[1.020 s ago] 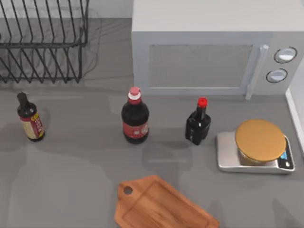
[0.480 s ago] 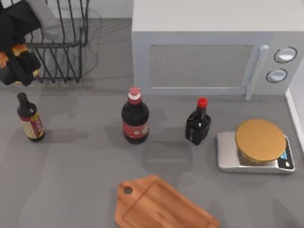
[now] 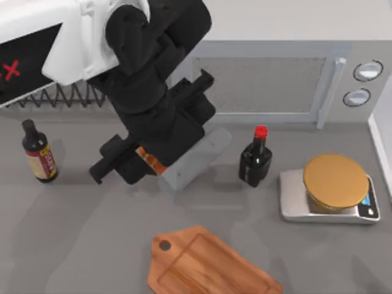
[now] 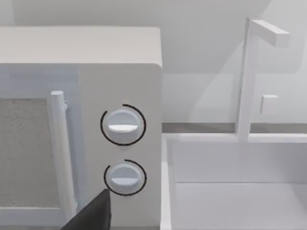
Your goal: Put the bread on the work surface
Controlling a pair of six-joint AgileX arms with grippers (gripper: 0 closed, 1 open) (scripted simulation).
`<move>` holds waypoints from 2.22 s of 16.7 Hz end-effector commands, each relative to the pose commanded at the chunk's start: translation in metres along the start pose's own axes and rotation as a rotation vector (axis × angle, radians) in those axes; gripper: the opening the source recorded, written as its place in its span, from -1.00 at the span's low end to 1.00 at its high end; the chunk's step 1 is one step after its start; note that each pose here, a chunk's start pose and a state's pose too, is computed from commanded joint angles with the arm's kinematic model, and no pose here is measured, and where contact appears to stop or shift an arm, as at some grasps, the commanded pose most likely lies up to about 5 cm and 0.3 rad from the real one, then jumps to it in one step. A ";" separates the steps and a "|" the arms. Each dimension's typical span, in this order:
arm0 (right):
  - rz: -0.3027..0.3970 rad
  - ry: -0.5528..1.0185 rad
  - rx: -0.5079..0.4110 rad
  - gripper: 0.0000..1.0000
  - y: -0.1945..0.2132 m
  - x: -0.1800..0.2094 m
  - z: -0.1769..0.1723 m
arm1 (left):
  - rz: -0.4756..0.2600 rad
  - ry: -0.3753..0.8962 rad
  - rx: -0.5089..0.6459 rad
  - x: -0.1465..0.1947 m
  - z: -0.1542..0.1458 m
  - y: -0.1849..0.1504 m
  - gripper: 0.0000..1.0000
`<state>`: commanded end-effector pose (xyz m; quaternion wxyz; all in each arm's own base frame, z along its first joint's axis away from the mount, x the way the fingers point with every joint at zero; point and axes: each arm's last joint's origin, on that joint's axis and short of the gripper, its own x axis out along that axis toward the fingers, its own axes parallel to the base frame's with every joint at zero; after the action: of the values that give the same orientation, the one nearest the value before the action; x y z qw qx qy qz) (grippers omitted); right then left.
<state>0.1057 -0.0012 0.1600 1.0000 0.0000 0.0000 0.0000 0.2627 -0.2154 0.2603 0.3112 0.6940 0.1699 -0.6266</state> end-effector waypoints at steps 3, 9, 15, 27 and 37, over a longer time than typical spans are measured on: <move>0.000 0.000 0.000 1.00 0.000 0.000 0.000 | -0.088 -0.059 0.384 0.032 0.053 -0.001 -1.00; 0.000 0.000 0.000 1.00 0.000 0.000 0.000 | -0.211 -0.129 0.712 0.072 0.100 -0.016 -1.00; 0.000 0.000 0.000 1.00 0.000 0.000 0.000 | -0.207 -0.127 0.704 0.073 0.098 -0.017 -1.00; 0.000 0.000 0.000 1.00 0.000 0.000 0.000 | -0.203 -0.125 0.705 0.107 0.101 -0.024 -1.00; 0.000 0.000 0.000 1.00 0.000 0.000 0.000 | -0.211 -0.129 0.712 0.116 0.102 -0.026 -0.55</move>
<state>0.1057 -0.0012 0.1600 1.0000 0.0000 0.0000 0.0000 0.1868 -0.2793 0.1392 -0.0058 0.6966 -0.0076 -0.7174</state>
